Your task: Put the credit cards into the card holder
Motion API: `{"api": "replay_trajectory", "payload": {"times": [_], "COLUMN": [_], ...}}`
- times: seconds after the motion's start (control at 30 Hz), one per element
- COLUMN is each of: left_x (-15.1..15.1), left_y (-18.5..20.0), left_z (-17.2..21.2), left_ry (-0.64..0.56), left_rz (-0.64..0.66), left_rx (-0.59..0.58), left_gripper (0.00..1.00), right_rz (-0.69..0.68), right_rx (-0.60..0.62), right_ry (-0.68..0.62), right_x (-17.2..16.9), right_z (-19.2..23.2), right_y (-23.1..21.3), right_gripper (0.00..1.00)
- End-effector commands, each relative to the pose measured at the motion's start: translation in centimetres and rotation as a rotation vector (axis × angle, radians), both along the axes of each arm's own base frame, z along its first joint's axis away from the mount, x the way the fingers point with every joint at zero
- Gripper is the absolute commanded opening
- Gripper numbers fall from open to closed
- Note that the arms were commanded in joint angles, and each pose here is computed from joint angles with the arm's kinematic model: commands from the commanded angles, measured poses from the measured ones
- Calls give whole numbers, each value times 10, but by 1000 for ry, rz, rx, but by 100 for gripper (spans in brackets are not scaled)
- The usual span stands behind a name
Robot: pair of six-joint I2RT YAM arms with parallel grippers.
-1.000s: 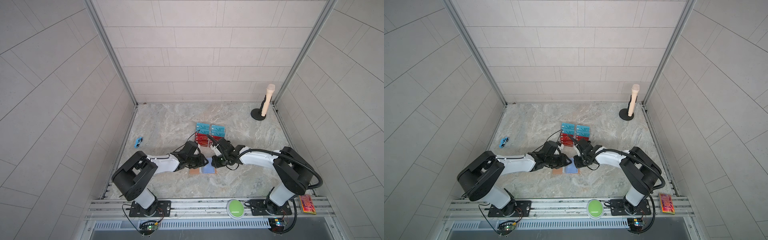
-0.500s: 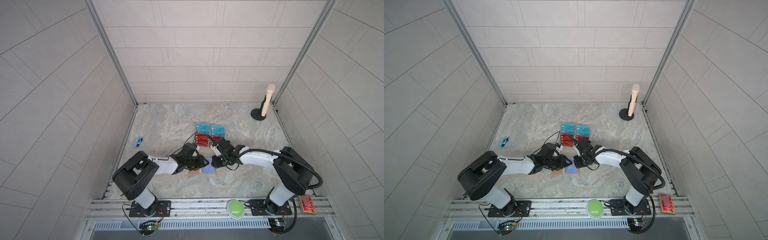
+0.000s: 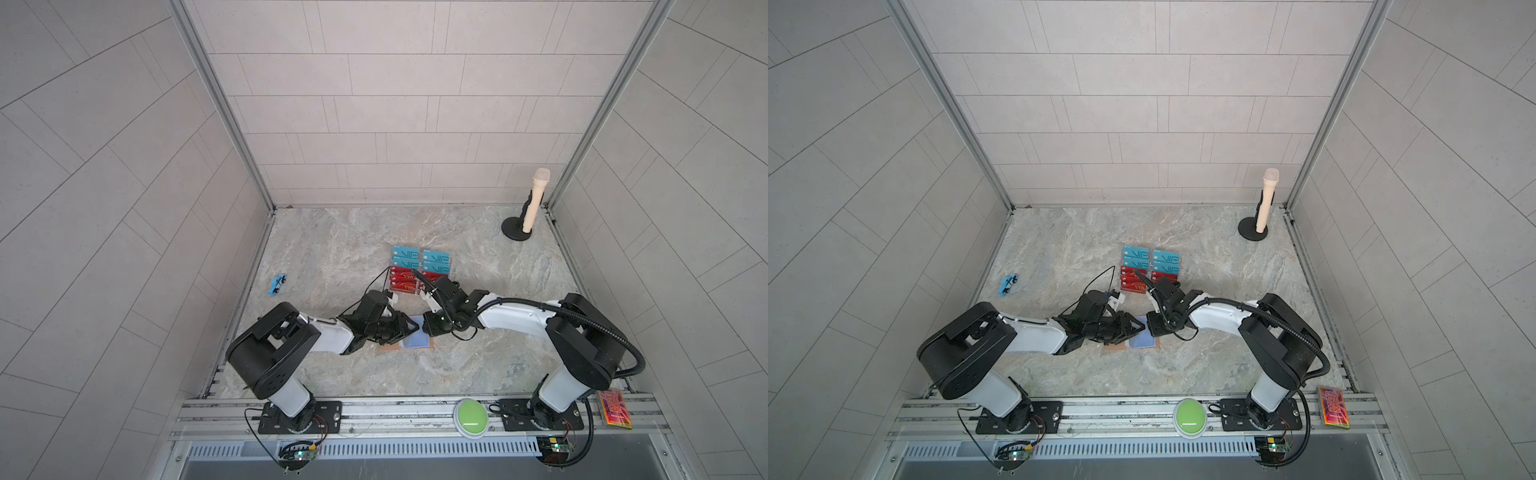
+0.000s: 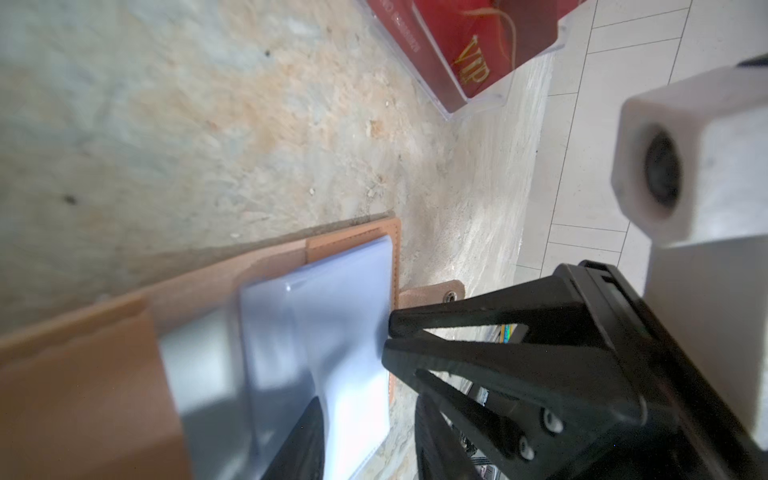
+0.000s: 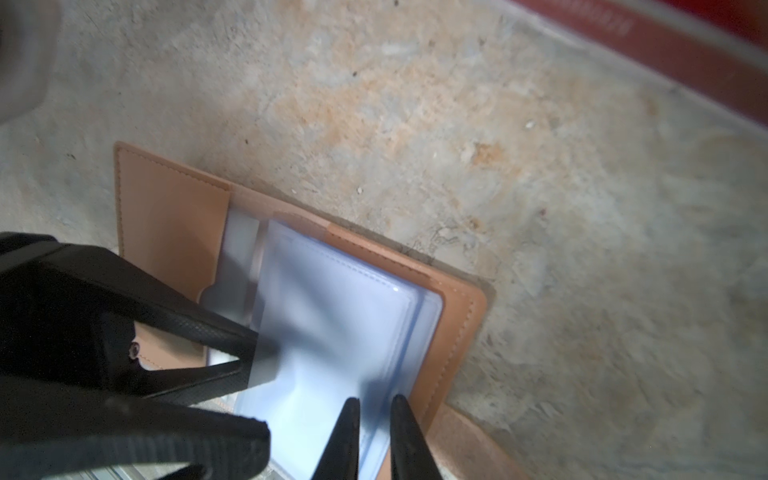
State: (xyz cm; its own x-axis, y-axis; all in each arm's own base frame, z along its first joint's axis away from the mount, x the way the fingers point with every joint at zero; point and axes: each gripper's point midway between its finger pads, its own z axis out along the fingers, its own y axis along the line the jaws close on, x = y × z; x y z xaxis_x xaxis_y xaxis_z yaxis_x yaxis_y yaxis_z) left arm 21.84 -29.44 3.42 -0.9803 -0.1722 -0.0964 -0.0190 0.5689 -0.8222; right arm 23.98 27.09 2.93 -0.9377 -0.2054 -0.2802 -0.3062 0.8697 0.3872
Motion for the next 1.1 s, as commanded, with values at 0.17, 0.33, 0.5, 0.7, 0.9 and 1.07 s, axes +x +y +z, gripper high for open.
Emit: {"api": "replay_trajectory", "payload": {"times": [0.17,0.33,0.5,0.7,0.9,1.07], "left_x": [11,13,14,15,14,10], "left_y": [-6,-4,-2,-3,-3,1], "left_z": [1,-2,-1,4,5,2], "left_ry": [-11,-14,-27,-39,-43,-36], "left_rz": [6,8,25,29,21,20], "left_rx": [-27,-30,-45,-68,-66,-59], "left_gripper": [38,35,28,17,8,5], "right_rz": [-8,-14,-18,-22,-37,-67], "right_rx": [-11,7,27,36,42,65], "right_ry": [-12,-47,-77,-84,-101,-115], "right_x": [0,3,6,8,9,11], "right_z": [5,16,28,33,39,45], "right_y": [-1,-1,1,1,-1,-8], "right_gripper": [18,18,19,20,20,20]}}
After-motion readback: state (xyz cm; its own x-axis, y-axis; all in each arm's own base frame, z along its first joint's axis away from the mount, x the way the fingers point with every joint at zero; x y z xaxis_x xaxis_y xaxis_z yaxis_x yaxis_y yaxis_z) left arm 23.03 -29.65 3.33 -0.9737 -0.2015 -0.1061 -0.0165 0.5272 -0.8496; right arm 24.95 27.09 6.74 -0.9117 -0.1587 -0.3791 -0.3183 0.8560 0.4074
